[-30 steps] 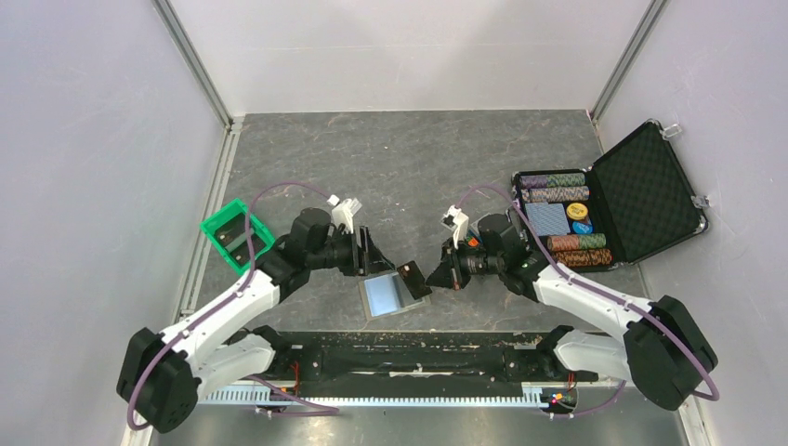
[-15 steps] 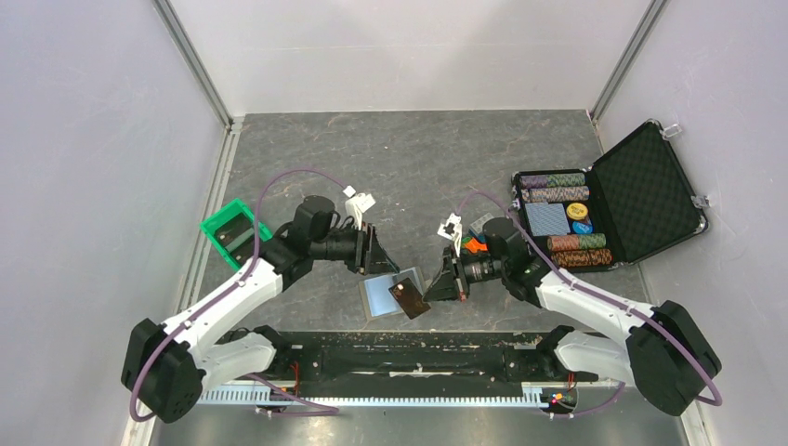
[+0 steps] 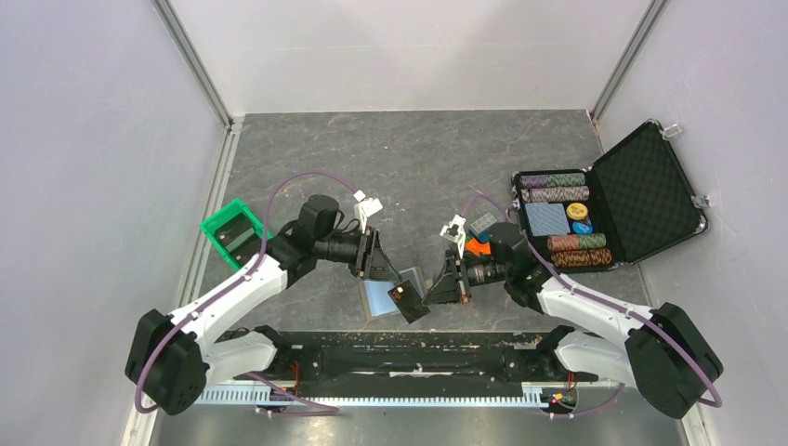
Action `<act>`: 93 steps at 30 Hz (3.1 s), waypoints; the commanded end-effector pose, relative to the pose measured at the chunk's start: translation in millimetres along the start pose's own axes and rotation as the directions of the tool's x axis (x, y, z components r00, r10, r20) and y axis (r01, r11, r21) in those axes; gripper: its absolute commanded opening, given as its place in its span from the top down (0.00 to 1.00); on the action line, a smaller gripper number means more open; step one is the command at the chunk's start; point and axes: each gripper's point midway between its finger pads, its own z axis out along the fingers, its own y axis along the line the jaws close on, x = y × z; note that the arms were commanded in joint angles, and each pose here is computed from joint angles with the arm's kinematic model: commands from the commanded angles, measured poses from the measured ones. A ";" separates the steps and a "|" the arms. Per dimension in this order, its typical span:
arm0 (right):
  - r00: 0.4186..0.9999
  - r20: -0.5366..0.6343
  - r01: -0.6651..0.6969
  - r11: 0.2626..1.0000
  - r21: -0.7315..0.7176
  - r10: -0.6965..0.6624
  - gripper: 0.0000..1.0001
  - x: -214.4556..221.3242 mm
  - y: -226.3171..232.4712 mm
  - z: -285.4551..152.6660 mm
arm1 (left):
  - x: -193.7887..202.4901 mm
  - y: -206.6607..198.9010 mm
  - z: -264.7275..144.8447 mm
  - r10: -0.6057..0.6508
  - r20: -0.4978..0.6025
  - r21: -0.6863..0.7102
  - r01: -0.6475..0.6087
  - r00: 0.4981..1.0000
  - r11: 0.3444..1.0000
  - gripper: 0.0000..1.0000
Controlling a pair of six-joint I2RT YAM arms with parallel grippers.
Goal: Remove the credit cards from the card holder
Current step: Remove the credit card from the card holder, then place the credit card in the storage box.
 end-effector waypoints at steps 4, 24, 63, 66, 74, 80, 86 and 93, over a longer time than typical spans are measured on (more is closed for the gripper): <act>0.998 0.038 0.053 0.997 -0.063 -0.051 1.00 -12.7 16.0 -0.5 | 4.6 -8.9 2.6 0.004 -0.042 0.074 -0.001 0.999 0.997 0.56; 0.999 0.044 0.015 0.999 -0.050 -0.013 1.00 -12.9 9.4 2.6 | 18.5 -13.2 3.2 -0.040 -0.113 0.133 0.055 0.993 0.990 0.87; 0.975 0.154 0.084 0.910 0.406 -0.158 0.02 -16.5 -51.0 -30.3 | -83.3 168.4 -343.9 0.239 0.768 -0.638 0.743 0.594 0.203 0.98; 0.974 0.157 0.091 0.913 0.399 -0.165 0.02 -19.3 -48.7 -29.7 | -77.9 178.8 -366.9 0.263 0.772 -0.622 0.772 0.579 0.128 0.98; 0.970 0.163 0.105 0.920 0.378 -0.177 0.02 -20.1 -44.0 -28.8 | -66.0 215.5 -394.9 0.267 0.804 -0.566 0.821 0.532 0.068 0.98; 0.970 0.140 0.132 0.912 0.387 -0.199 0.02 -18.8 -46.1 -29.7 | -58.6 228.0 -411.4 0.310 0.803 -0.540 0.842 0.510 0.014 0.98; 0.969 0.129 0.143 0.906 0.398 -0.210 0.02 -23.2 -48.8 -29.6 | -57.3 252.3 -391.7 0.256 0.839 -0.515 0.852 0.480 0.089 0.98; 0.965 0.131 0.156 0.898 0.411 -0.227 0.02 -30.3 -47.7 -31.4 | -54.6 278.1 -389.0 0.230 0.852 -0.499 0.863 0.471 0.081 0.98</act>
